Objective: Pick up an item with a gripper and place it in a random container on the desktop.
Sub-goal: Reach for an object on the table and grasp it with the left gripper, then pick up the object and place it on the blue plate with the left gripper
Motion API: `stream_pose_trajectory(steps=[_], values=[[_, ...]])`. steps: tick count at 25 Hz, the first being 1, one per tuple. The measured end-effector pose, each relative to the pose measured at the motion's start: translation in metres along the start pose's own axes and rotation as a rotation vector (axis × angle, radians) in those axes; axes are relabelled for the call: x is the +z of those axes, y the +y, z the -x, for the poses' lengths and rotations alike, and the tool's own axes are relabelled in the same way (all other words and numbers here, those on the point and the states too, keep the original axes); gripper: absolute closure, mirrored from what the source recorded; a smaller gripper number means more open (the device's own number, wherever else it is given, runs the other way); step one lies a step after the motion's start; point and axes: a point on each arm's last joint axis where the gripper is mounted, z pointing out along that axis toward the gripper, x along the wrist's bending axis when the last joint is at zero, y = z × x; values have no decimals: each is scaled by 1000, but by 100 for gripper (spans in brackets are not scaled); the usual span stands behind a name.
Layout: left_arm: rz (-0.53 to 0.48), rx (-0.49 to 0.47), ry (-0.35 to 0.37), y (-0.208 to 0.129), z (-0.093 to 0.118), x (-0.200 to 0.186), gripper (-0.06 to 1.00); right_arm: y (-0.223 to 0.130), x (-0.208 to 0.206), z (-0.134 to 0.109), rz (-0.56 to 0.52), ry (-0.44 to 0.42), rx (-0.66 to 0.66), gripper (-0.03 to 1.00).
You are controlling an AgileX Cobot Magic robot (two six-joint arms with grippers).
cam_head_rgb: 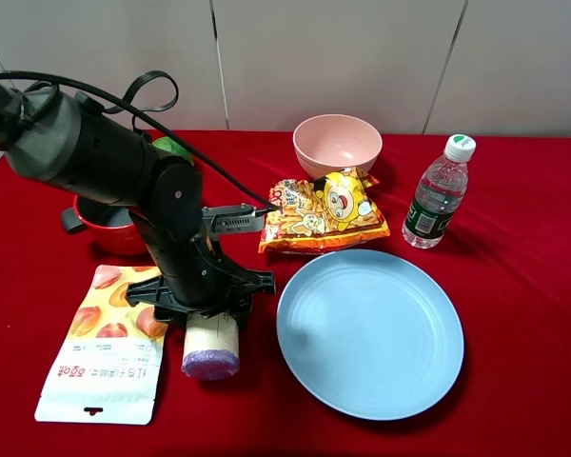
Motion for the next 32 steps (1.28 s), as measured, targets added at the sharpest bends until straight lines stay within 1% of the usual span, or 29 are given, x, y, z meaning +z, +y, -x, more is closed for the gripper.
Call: stream_pose_trajectory(steps=[12,19,32], values=[[5,-4,-8,0,1,0,32,0,0,0,0,0,0,28],[26,-17,-43,0,3,-11,32,0,0,0,0,0,0,28],[-2,-8,-41,6,14,-25,32,0,0,0,0,0,0,28]])
